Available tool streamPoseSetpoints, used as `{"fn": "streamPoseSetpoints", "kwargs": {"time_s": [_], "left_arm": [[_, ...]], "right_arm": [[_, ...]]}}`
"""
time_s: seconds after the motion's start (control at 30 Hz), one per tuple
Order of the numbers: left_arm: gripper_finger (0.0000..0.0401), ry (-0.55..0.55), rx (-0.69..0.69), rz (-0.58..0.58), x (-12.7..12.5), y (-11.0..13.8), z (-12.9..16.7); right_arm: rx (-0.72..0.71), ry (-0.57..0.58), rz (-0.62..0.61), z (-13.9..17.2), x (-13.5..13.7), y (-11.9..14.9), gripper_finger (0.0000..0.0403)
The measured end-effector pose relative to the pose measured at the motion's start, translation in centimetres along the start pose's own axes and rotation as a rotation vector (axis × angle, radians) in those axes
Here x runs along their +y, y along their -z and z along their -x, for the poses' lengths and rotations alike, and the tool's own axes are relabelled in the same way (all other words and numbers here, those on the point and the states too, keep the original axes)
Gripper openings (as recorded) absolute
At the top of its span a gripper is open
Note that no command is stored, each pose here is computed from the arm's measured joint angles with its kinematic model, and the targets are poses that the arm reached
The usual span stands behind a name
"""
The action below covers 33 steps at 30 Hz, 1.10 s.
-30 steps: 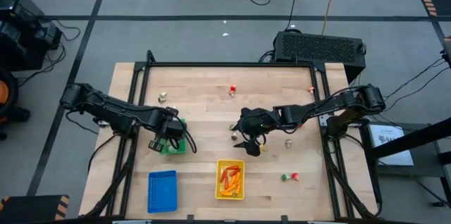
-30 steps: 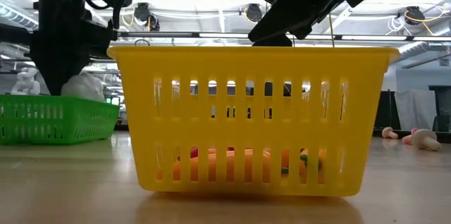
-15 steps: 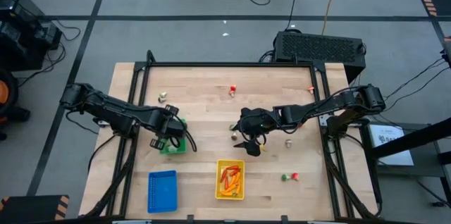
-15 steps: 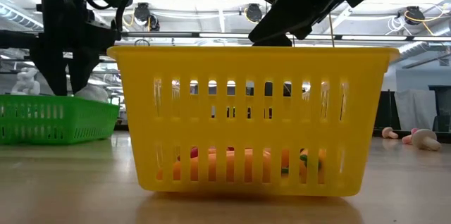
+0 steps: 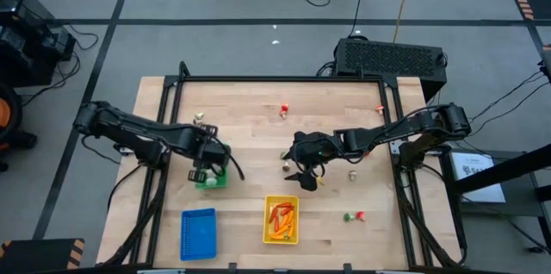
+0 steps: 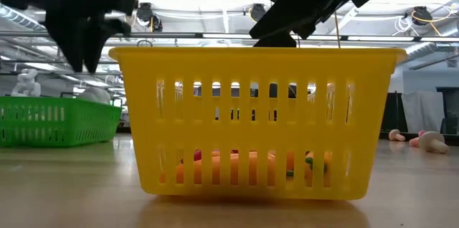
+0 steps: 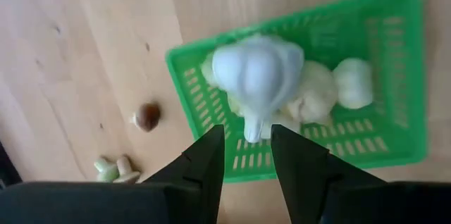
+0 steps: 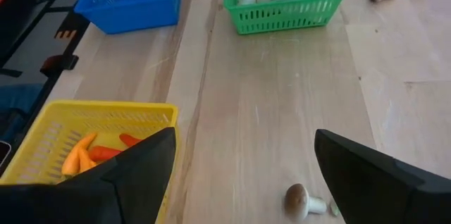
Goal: Sort produce into baskets
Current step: Put the green mushroom into the blue basket
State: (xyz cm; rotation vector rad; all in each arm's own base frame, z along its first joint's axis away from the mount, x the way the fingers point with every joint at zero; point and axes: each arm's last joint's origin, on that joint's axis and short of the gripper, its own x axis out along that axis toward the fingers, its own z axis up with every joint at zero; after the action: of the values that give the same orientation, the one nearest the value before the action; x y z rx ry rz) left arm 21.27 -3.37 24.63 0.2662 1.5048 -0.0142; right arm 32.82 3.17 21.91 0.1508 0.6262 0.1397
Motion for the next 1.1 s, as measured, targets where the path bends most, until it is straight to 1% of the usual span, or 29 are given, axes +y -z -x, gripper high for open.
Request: {"fn": "streamPoseSetpoints", "kwargs": {"time_s": [0.1,0.2,0.33,0.43,0.5,0.53,0.63,0.7,0.77,0.83,0.97,1.03,1.1], "left_arm": [[0.0125,0.002,-0.053,0.038,0.2,-0.6,1.4],[0.0125,0.004,-0.098,0.089,0.4,-0.6,2.5],[0.0125,0.021,-0.152,0.102,0.6,0.3,3.7],[0.0125,0.011,-0.246,0.091,0.9,1.6,5.2],[0.0125,-0.024,-0.365,0.108,1.4,2.5,6.6],[0.0125,-0.043,-0.445,0.127,1.7,2.9,7.3],[0.0125,-0.068,-0.747,0.198,2.2,3.7,9.0],[0.0125,-0.068,-0.937,0.234,2.2,3.9,9.3],[0.0125,-0.068,-1.060,0.256,2.2,3.9,8.9],[0.0125,-0.080,-1.081,0.241,2.0,4.0,7.8],[0.0125,-0.127,-1.025,0.246,1.7,4.1,5.5],[0.0125,-0.202,-1.025,0.281,1.8,4.0,4.8],[0.0125,-0.324,-1.029,0.334,2.1,4.3,4.2]], "right_arm": [[-0.007,-0.001,-0.018,0.0,0.0,-0.1,0.0329],[-0.023,-0.004,-0.028,0.0,0.0,-0.2,0.0329],[-0.038,-0.005,-0.028,0.0,0.1,-0.4,0.0329],[-0.041,0.016,-0.045,0.0,0.0,-0.4,0.0329],[-0.047,0.048,-0.045,0.0,-0.1,-0.4,0.0329],[-0.047,0.052,-0.045,0.0,-0.1,-0.4,0.0329],[-0.047,0.053,-0.041,0.0,-0.2,-0.4,0.0329],[-0.042,0.055,-0.025,0.0,-0.2,-0.3,0.0329],[-0.034,0.057,-0.022,0.0,-0.2,-0.3,0.0329],[-0.036,0.060,-0.023,0.0,-0.3,-0.3,0.0329],[-0.023,0.079,-0.051,0.2,-0.9,-0.6,0.0329],[-0.029,0.090,-0.077,0.3,-1.3,-1.0,0.0329],[-0.026,0.121,-0.093,0.4,-1.7,-1.1,0.0329]]}}
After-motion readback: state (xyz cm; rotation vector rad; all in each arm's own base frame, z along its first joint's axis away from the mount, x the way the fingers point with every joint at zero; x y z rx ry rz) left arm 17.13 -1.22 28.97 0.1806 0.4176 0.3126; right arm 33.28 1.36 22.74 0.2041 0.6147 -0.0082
